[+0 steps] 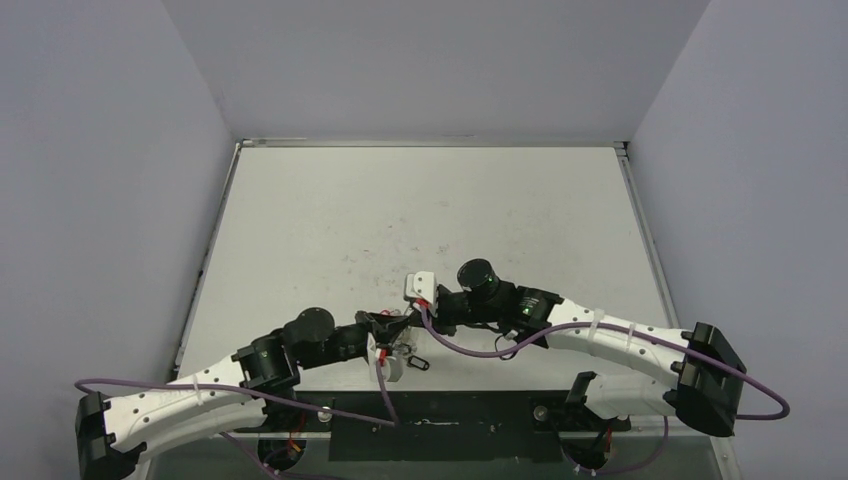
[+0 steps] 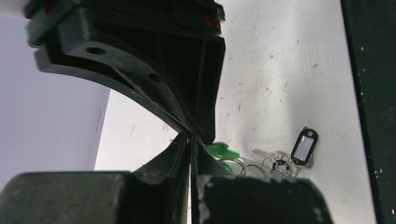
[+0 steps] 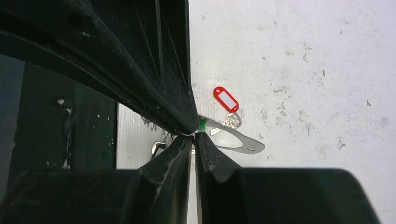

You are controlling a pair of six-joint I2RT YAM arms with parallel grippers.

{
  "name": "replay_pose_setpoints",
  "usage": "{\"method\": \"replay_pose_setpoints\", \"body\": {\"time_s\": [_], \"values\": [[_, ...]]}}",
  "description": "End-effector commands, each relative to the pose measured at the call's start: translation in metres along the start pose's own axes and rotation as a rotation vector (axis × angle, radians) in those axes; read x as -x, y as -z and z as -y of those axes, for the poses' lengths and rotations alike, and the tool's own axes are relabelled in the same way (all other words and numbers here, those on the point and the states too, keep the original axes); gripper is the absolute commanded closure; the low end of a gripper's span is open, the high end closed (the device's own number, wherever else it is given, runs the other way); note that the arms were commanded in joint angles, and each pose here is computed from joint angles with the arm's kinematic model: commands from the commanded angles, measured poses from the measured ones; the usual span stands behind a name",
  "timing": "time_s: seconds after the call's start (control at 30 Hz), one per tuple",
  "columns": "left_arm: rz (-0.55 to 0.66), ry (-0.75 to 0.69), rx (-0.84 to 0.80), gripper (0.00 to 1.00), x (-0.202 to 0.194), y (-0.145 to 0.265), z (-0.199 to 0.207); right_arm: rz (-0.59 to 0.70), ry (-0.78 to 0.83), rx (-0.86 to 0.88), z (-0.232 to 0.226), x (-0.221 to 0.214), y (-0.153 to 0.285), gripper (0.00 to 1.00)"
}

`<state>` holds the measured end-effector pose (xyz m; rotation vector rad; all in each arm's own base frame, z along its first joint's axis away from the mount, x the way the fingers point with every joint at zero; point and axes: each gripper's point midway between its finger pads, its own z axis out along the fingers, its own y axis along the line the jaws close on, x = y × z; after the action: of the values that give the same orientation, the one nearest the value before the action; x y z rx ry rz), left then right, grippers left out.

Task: Put the keys on the keyring
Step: Adjust the key on the keyring.

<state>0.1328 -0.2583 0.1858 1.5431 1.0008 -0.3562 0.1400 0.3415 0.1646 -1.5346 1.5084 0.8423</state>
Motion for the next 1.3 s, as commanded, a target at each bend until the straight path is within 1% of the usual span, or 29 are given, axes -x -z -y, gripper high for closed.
{"method": "replay_pose_setpoints", "body": {"time_s": [0.0, 0.03, 0.07, 0.17, 0.23, 0.27, 0.37, 0.47, 0.53, 0.6, 0.67, 0.77, 0.97, 1.03, 1.13, 1.27], "values": [[0.200, 0.033, 0.141, 1.00, 0.048, 0.006, -0.035, 0.127, 0.045, -0.028, 0.006, 0.019, 0.000, 0.87], [0.204, 0.040, 0.147, 1.00, 0.047, 0.008, -0.034, 0.144, 0.051, -0.037, 0.006, 0.019, 0.002, 0.82], [0.210, 0.047, 0.151, 1.00, 0.047, 0.008, -0.034, 0.161, 0.053, -0.053, 0.007, 0.021, 0.006, 0.73], [0.240, 0.074, 0.171, 1.00, 0.049, 0.012, -0.033, 0.208, 0.062, -0.121, 0.013, 0.023, 0.017, 0.53], [0.258, 0.096, 0.182, 1.00, 0.050, 0.014, -0.033, 0.231, 0.070, -0.146, 0.014, 0.025, 0.025, 0.46], [0.270, 0.105, 0.189, 1.00, 0.051, 0.016, -0.033, 0.247, 0.077, -0.152, 0.013, 0.028, 0.029, 0.44], [0.301, 0.147, 0.208, 1.00, 0.053, 0.020, -0.033, 0.297, 0.097, -0.140, 0.008, 0.039, 0.038, 0.44], [0.364, 0.203, 0.247, 1.00, 0.058, 0.026, -0.035, 0.358, 0.116, -0.105, 0.000, 0.052, 0.043, 0.50], [0.412, 0.253, 0.277, 1.00, 0.061, 0.030, -0.037, 0.385, 0.120, -0.079, -0.004, 0.060, 0.044, 0.57], [0.453, 0.305, 0.309, 1.00, 0.062, 0.034, -0.038, 0.393, 0.122, -0.043, -0.009, 0.063, 0.042, 0.66], [0.490, 0.362, 0.337, 1.00, 0.064, 0.038, -0.041, 0.385, 0.117, -0.025, -0.011, 0.064, 0.040, 0.69], [0.527, 0.454, 0.378, 1.00, 0.066, 0.045, -0.049, 0.371, 0.093, -0.041, -0.007, 0.063, 0.039, 0.69], [0.583, 0.632, 0.455, 1.00, 0.065, 0.054, -0.062, 0.384, 0.042, -0.054, -0.002, 0.068, 0.040, 0.69], [0.604, 0.675, 0.465, 1.00, 0.066, 0.057, -0.065, 0.387, 0.018, -0.054, -0.001, 0.071, 0.040, 0.66], [0.638, 0.721, 0.476, 1.00, 0.067, 0.061, -0.066, 0.394, -0.037, -0.063, 0.002, 0.075, 0.038, 0.57], [0.685, 0.774, 0.477, 1.00, 0.067, 0.065, -0.065, 0.440, -0.089, -0.053, 0.002, 0.087, 0.038, 0.52]]}}
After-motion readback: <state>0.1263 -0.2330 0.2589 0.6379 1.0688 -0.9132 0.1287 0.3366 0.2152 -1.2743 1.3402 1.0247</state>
